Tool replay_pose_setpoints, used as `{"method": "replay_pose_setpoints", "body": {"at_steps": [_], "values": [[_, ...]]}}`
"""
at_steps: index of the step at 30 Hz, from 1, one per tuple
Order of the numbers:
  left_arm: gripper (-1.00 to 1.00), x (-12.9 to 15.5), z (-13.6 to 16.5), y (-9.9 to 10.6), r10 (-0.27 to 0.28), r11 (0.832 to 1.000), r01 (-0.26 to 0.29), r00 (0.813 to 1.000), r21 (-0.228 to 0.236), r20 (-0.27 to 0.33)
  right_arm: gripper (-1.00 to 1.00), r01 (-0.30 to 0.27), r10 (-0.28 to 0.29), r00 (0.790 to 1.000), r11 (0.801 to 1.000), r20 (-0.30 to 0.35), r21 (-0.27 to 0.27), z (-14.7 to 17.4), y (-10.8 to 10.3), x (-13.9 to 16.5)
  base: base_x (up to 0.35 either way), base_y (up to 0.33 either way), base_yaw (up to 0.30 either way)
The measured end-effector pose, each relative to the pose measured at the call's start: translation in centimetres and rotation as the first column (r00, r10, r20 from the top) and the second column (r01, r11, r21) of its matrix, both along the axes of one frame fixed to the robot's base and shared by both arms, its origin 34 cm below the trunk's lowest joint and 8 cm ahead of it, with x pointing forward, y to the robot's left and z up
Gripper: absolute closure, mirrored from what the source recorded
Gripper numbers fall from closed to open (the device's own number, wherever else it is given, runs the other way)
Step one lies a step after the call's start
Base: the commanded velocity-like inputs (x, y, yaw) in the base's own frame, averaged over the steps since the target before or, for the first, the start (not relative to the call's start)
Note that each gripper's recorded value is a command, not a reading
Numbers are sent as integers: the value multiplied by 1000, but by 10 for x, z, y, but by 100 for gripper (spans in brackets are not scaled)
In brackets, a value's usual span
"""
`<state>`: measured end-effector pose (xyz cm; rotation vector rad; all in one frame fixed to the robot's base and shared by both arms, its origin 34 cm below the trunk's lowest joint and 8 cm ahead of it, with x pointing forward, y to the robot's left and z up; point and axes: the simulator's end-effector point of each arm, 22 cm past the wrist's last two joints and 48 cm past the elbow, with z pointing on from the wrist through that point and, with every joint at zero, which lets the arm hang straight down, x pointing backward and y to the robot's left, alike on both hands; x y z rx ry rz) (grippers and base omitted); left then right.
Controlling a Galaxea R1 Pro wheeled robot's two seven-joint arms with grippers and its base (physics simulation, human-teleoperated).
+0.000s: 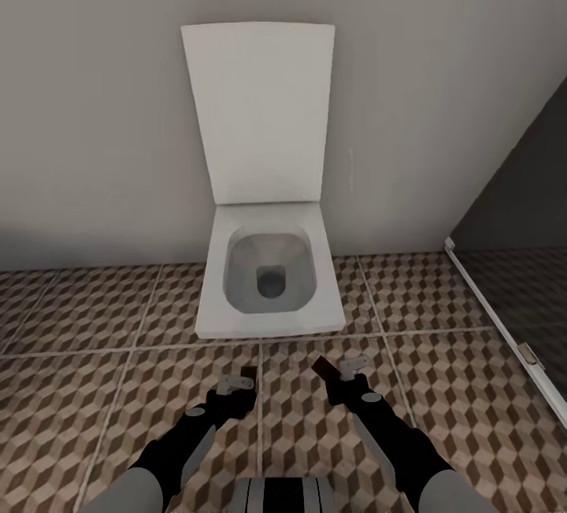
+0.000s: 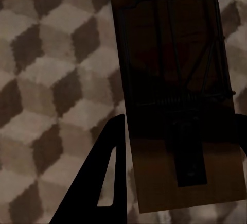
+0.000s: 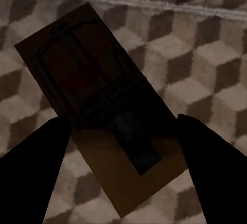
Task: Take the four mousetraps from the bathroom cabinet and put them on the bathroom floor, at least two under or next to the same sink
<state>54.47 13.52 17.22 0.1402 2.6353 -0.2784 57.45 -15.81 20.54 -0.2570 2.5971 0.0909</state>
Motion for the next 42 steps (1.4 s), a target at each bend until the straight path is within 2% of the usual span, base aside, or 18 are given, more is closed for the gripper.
{"method": "replay_pose_setpoints", "body": {"at_steps": [33,38,42], "values": [[100,-16,-21,0,0,1000,0,999,-1,-46,100,0,0,999,1000,-46,0,-23,0,-15,0,0,0],[100,-16,-21,0,0,1000,0,999,-1,-45,100,4,-5,999,1000,-53,-19,-25,-5,-17,0,0,0],[100,-15,-21,-1,0,1000,0,999,-1,-44,100,24,-28,998,998,-63,-64,-26,-15,-18,0,0,0]]}}
